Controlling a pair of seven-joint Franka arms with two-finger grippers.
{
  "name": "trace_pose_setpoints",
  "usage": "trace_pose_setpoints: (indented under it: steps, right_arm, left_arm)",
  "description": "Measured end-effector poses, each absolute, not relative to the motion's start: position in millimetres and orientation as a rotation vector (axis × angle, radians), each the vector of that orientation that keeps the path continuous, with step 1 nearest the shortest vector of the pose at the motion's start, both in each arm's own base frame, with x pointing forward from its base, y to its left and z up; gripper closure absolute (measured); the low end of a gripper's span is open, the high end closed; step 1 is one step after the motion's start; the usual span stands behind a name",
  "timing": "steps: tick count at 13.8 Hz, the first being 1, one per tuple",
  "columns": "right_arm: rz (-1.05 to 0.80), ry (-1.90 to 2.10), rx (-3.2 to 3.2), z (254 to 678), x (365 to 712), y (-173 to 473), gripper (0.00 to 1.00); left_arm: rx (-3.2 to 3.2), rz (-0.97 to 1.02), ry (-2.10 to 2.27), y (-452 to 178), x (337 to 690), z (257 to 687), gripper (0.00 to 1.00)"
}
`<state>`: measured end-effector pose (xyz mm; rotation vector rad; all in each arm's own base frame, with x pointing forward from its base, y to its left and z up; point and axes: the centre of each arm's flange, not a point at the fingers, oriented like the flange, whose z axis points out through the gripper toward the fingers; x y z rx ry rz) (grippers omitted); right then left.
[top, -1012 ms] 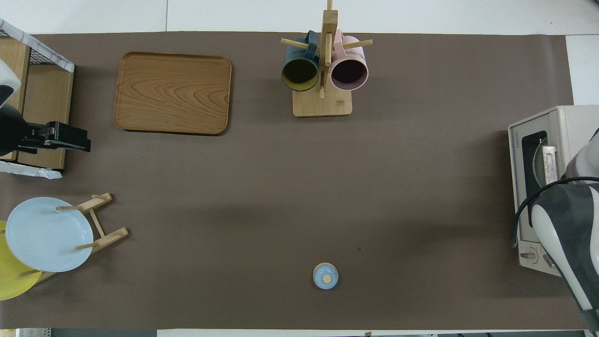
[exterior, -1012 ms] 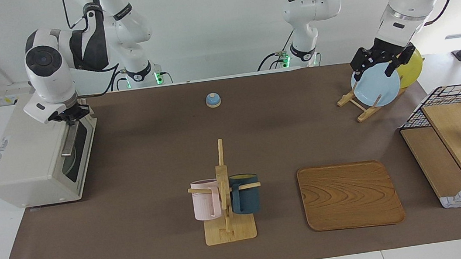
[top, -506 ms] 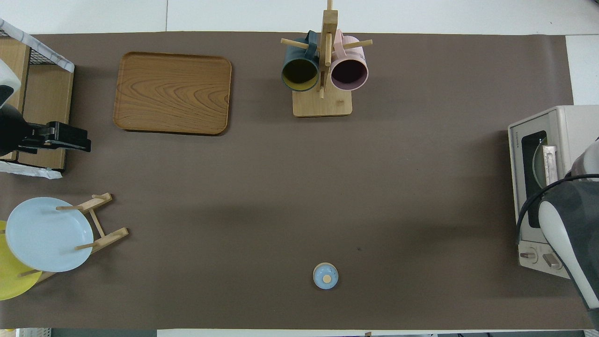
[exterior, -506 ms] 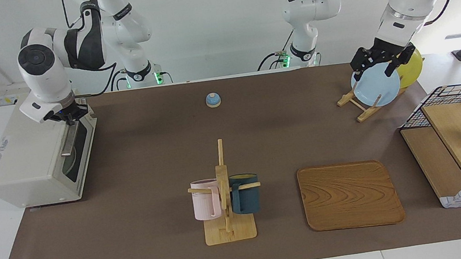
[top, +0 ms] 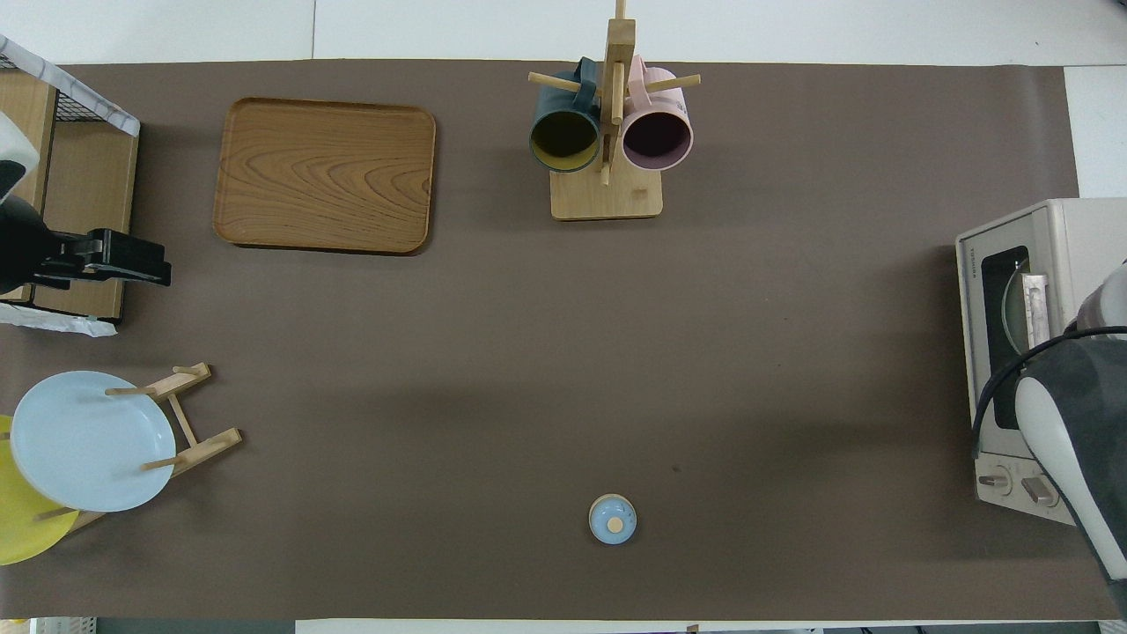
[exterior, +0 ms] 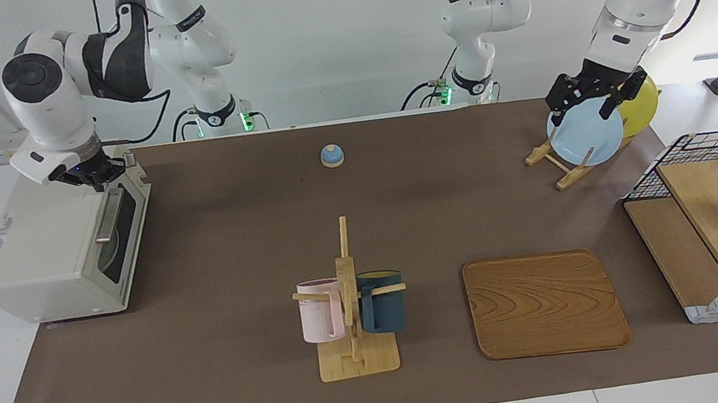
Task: Put corn in oven
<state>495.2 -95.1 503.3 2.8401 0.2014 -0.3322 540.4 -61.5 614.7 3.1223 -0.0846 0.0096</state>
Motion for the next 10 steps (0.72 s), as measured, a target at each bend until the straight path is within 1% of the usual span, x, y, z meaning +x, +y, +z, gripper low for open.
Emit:
trace_pose_setpoints:
  steps: [6,8,9,10]
  right_arm:
    - [-0.194,0.147,3.055,548.9,501.3,-70.0,0.99]
    - [-0.152,0.148,3.079,565.7,500.8,-64.1,0.95]
    - [-0.144,0.152,3.081,574.1,500.8,-61.5,0.87]
    - [-0.137,0.161,3.080,582.7,501.1,-57.9,0.87]
  left_arm:
    - [3.122,0.010,-0.085,-61.5,540.4,614.7,0.00]
    - [3.122,0.010,-0.085,-61.5,540.4,614.7,0.00]
    - [3.122,0.010,-0.085,-61.5,540.4,614.7,0.00]
    - [3.122,0.010,-0.085,-61.5,540.4,614.7,0.00]
